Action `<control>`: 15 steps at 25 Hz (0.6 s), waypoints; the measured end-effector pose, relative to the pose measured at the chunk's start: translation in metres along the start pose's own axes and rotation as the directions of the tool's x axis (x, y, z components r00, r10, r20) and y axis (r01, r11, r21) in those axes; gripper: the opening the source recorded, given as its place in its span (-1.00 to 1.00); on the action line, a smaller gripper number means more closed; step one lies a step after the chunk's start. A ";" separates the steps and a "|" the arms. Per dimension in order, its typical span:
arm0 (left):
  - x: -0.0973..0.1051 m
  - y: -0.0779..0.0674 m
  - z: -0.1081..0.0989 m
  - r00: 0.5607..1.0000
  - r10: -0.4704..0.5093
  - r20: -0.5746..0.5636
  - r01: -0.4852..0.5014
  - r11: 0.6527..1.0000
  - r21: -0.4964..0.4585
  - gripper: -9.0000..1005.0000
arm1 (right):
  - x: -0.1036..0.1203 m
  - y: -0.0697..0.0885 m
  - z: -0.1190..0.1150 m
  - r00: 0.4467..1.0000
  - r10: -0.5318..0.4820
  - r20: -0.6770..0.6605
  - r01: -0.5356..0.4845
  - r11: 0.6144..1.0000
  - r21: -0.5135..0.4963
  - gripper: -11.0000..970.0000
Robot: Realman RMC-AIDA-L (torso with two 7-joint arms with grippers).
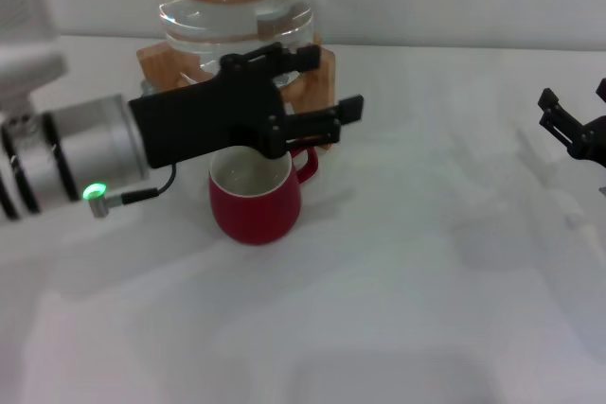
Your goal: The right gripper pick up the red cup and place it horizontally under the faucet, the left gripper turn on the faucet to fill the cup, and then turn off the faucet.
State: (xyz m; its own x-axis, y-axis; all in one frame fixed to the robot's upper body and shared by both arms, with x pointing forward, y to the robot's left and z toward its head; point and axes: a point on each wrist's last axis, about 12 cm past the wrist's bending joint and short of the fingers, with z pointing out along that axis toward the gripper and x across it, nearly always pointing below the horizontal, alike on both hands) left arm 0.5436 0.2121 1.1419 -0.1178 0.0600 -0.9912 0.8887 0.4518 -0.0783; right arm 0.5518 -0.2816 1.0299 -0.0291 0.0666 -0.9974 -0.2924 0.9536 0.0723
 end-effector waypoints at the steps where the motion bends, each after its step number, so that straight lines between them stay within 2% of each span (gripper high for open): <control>1: 0.009 -0.002 -0.006 0.999 -0.009 0.038 0.010 1.000 -0.019 0.71 | 0.000 0.000 -0.002 1.000 -0.014 0.004 0.014 1.000 0.001 0.79; 8: 0.064 -0.010 -0.036 0.973 -0.023 0.230 0.060 0.986 -0.156 0.71 | -0.002 0.002 -0.010 0.990 -0.130 0.055 0.131 0.991 -0.007 0.79; 11: 0.076 -0.012 -0.044 0.962 -0.013 0.272 0.072 0.976 -0.206 0.71 | -0.003 0.002 -0.012 0.984 -0.166 0.069 0.166 0.986 -0.002 0.79; 15: 0.098 -0.018 -0.058 0.938 0.000 0.348 0.120 0.938 -0.324 0.71 | -0.003 -0.004 -0.021 0.983 -0.156 0.095 0.153 0.987 0.046 0.80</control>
State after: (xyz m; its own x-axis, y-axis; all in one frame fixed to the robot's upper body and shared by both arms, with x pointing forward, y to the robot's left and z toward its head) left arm 0.4902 0.2612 1.0519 0.0436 -0.2531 -0.9664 0.6762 0.7196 -0.1580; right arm 0.5333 -0.2919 1.0331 0.1079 -0.0558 -0.9926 -0.2494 0.9650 -0.0813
